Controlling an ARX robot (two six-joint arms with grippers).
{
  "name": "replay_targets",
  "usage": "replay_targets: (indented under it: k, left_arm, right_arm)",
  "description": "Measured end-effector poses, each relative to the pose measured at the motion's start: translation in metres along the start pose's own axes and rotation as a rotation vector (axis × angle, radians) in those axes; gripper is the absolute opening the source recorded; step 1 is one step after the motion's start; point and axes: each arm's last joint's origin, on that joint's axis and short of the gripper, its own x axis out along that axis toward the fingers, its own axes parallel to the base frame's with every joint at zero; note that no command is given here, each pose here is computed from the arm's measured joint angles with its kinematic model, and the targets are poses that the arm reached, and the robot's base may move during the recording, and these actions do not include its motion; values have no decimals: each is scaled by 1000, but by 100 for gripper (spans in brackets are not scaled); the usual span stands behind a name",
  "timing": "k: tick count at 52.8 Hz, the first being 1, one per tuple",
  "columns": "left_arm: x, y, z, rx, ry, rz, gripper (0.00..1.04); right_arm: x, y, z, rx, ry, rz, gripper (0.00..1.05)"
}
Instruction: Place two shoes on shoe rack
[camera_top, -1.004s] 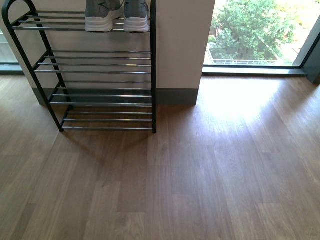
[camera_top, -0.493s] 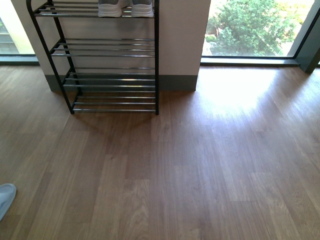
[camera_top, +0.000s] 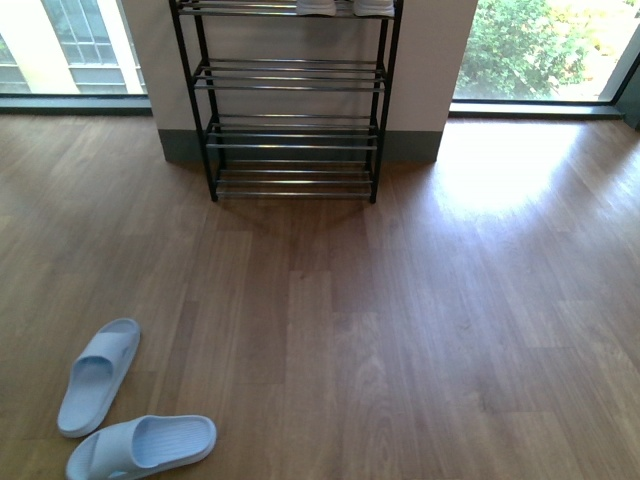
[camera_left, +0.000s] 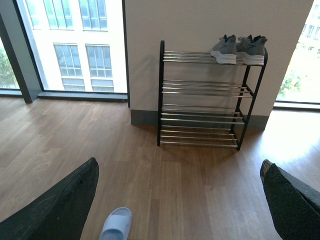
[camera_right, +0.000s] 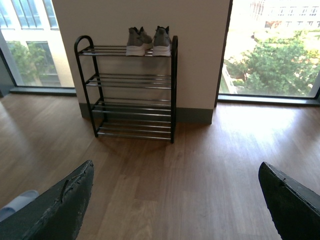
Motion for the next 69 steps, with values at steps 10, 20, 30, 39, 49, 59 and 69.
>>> replay_targets:
  k: [10,20,30,39,49,59,69]
  left_arm:
    - [0,0,0,0,0,0,95]
    - [0,0,0,0,0,4,95]
    - [0,0,0,0,0,3,95]
    - [0,0,0,0,0,2,95]
    - [0,0,0,0,0,1,95]
    - [0,0,0,0,-1,0,95]
    - [0,0,0,0,0,0,95]
  right_arm:
    - [0,0,0,0,-2,-1,96]
    - [0,0,0,0,-3,2,96]
    - [0,0,0,0,-3,2,96]
    - [0,0,0,0,-2,0,96]
    - [0,0,0,0,-2,1,96]
    - [0,0,0,0,-1,-1,96]
    - [0,0,0,0,-2,-1,96]
